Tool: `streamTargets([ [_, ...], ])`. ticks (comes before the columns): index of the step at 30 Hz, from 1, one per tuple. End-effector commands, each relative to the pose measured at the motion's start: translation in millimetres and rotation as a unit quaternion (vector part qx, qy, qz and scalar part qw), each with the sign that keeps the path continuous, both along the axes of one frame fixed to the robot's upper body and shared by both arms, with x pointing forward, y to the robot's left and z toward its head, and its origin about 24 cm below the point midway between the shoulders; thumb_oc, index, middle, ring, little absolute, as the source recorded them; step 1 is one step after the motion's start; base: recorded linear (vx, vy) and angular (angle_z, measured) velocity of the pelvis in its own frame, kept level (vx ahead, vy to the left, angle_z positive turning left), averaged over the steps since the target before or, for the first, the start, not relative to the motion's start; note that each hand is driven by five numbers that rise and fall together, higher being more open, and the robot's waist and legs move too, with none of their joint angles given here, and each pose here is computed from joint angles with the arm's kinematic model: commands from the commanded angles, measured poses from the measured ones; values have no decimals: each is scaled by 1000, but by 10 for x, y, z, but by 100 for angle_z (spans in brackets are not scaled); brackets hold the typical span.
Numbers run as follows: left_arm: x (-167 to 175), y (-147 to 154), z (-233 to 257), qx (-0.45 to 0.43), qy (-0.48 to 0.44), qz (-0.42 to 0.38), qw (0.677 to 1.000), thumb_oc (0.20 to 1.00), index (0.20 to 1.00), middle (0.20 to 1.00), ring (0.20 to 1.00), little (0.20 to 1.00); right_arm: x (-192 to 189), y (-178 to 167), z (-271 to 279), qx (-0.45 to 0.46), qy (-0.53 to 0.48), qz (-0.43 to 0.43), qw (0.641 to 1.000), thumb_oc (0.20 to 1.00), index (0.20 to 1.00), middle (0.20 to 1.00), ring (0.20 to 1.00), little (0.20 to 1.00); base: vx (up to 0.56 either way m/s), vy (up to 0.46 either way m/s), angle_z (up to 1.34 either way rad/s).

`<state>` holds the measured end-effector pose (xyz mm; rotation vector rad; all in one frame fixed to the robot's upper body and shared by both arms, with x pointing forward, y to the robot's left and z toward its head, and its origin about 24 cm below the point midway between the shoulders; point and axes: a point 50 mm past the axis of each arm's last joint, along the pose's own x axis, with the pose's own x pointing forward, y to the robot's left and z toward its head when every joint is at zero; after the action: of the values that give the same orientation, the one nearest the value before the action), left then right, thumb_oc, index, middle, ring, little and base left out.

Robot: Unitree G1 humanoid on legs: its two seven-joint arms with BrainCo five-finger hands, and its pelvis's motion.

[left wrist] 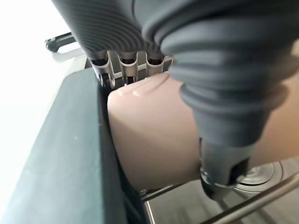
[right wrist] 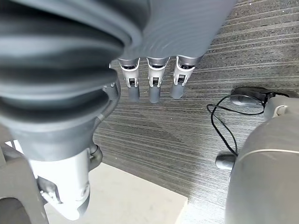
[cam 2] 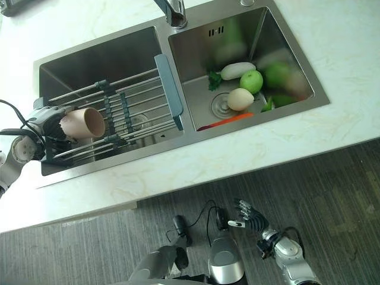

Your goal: Place the dishes in the dishwasher.

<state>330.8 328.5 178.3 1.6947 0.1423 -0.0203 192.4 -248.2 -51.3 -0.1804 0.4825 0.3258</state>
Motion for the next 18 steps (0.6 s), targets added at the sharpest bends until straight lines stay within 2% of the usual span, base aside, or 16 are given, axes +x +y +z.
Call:
streamTargets([
  [1,-150,285,-311,50,82,71,993,200,200,200,200,200,-7,60,66,21,-19,4,1000,1000,1000,1000,1000,1000,0,0,0],
  [10,-98,9,-65,43,-16,-38,998,200,200,200,200,200,-96,66,-37,39,-2,-19,999,1000,1000,1000,1000,1000,0,-4,0],
  [13,-87,-142,119,-6,-94,-90,991,200,200,200,200,200,-134,89,-74,45,4,-24,999,1000,1000,1000,1000,1000,2,-42,3],
  [15,-114,-356,331,-73,-198,-149,966,200,200,200,200,200,-233,144,-163,56,14,-34,998,1000,1000,1000,1000,1000,10,-91,11],
  [17,-244,-411,420,-127,-333,-146,923,200,200,200,200,200,-361,218,-281,73,32,-62,995,1000,1000,1000,1000,1000,50,-121,6],
  [18,-260,-410,421,-131,-343,-146,919,200,200,200,200,200,-372,224,-290,74,34,-64,995,1000,1000,1000,1000,1000,59,-78,5],
])
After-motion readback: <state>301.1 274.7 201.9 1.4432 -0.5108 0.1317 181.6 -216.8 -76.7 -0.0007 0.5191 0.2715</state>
